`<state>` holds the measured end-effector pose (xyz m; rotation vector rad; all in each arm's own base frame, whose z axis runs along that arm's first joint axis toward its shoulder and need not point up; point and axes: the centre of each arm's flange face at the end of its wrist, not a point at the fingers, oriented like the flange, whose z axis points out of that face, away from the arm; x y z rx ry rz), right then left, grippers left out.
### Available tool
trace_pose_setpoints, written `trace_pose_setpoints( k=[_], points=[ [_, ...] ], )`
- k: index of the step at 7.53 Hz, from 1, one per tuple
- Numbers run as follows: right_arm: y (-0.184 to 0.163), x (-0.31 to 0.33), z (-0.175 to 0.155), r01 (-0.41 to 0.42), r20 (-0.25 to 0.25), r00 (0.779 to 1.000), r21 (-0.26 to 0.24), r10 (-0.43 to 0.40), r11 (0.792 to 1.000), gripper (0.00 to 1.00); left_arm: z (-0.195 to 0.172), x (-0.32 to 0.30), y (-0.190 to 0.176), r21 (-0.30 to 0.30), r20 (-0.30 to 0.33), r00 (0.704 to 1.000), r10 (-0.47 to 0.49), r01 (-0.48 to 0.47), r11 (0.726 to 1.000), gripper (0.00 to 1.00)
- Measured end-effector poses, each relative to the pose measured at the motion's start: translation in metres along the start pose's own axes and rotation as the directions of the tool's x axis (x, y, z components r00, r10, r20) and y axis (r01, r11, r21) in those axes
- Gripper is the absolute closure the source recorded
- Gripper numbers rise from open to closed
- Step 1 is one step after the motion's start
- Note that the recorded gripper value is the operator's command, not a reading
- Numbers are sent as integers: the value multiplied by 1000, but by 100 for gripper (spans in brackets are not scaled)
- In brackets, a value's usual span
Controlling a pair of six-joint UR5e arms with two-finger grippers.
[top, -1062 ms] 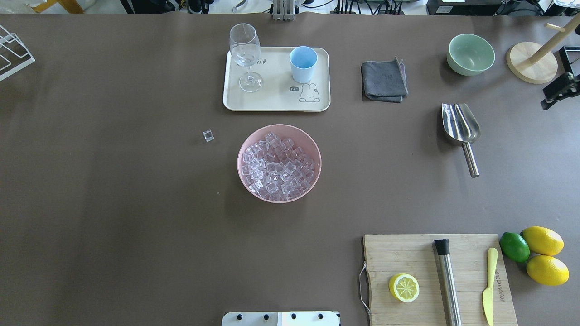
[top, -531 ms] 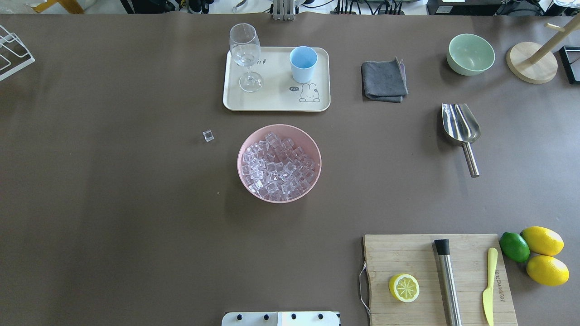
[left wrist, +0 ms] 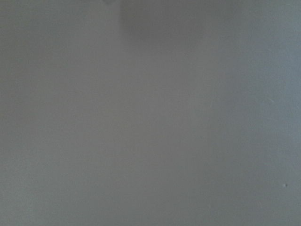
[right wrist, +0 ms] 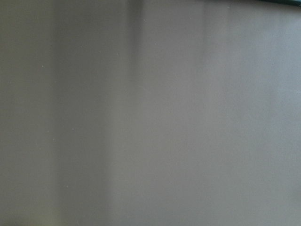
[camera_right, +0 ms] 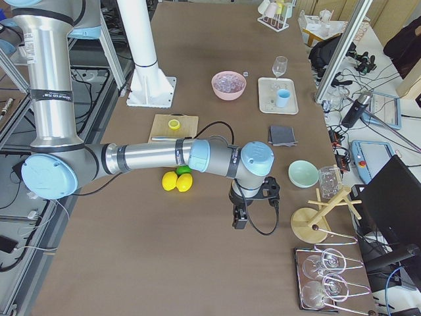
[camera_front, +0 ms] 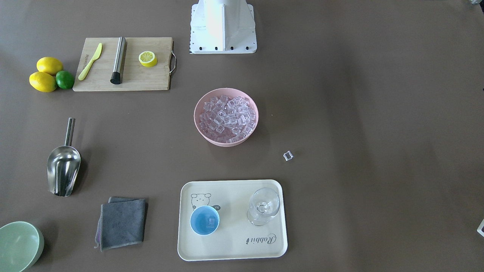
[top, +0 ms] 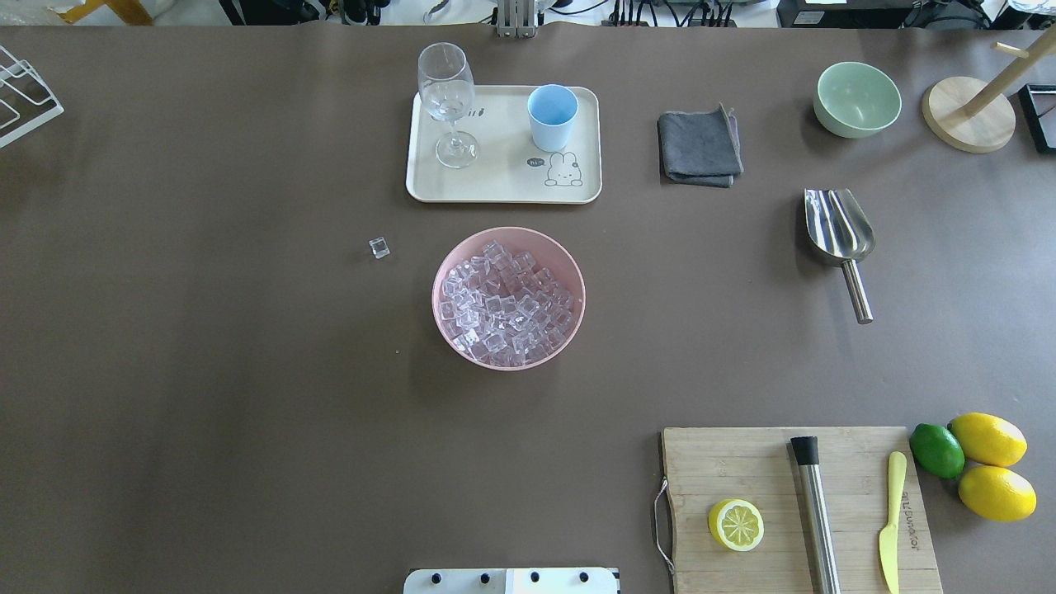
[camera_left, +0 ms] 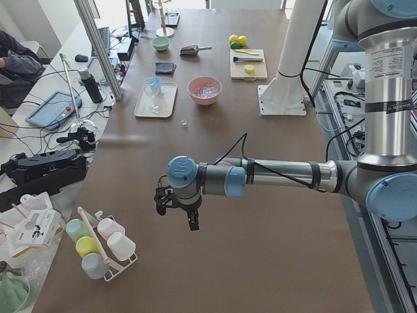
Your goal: Put ice in cup with scoop
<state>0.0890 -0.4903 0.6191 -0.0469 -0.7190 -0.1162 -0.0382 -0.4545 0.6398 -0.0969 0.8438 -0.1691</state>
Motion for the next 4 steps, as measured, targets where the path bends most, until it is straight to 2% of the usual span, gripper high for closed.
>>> trace_pose_setpoints(
  k=[4],
  points=[
    [11,9,10,2,-1,1000,11,-2,1000,0,-2,2,1,-8,4,1000,-18,18,1000,2]
  ],
)
